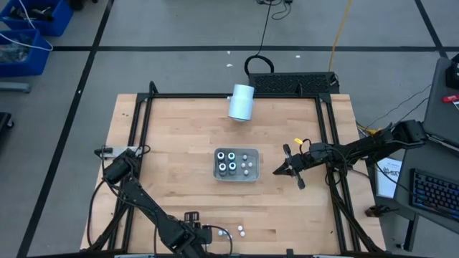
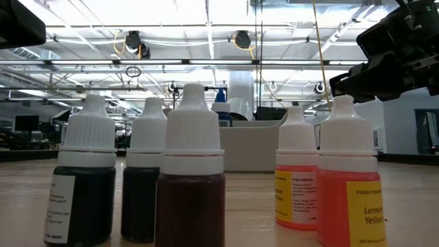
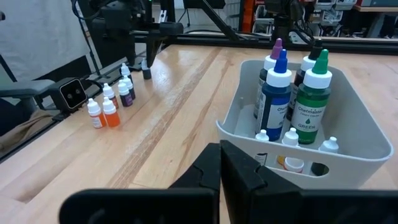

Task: Pick & Place food coloring
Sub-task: Put the small blue food coloring bottle into the gray bin

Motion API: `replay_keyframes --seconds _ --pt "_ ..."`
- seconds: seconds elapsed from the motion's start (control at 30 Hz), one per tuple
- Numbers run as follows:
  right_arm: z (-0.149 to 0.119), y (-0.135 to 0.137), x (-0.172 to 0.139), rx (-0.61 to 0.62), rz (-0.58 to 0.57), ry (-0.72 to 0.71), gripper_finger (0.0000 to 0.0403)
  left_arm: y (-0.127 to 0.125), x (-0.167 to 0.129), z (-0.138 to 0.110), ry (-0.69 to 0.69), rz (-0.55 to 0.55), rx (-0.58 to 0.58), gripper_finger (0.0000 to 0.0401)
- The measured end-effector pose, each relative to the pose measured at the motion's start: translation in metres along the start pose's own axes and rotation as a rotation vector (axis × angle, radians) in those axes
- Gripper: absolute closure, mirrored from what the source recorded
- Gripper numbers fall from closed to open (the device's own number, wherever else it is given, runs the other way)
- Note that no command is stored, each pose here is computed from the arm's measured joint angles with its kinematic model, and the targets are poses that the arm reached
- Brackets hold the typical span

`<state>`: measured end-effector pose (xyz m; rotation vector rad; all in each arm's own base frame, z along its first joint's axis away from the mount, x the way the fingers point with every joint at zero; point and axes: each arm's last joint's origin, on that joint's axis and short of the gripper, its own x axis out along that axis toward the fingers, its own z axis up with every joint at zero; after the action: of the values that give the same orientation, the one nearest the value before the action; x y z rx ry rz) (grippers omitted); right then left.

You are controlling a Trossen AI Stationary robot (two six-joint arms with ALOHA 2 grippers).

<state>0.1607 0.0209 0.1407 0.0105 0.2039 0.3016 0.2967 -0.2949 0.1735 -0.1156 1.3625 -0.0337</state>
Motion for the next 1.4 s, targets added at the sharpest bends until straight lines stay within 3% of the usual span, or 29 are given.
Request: replay_keyframes --seconds 0.27,0.43,0.8,1.07,1.23,1.4 --pt "0.0000 0.0000 0.0000 0.016 0.000 0.000 0.0403 -0.0004 0.0000 -0.0008 0.022 -0.017 0.026 0.0286" --pt "0.0000 0.0000 0.0000 0.016 0.000 0.000 0.0403 -0.0004 0.0000 -0.0007 0.022 -0.017 0.029 0.0309" --pt "0.0000 0.0002 0.0000 0.019 0.001 0.000 0.0403 0.0010 0.0002 0.0006 0.018 -0.013 0.023 0.0243" --pt "-0.0004 0.0002 0.0000 0.021 0.001 0.005 0.0403 -0.0031 -0.0003 -0.0039 0.029 -0.026 0.097 0.0205" --pt "-0.0004 0.0002 0.0000 0.040 0.001 0.004 0.0403 -0.0053 -0.0005 -0.0065 0.024 -0.021 0.107 0.0212" --pt "-0.0004 0.0002 0.0000 0.043 0.001 0.005 0.0403 -0.0050 -0.0003 -0.0061 0.002 0.001 0.110 0.0245"
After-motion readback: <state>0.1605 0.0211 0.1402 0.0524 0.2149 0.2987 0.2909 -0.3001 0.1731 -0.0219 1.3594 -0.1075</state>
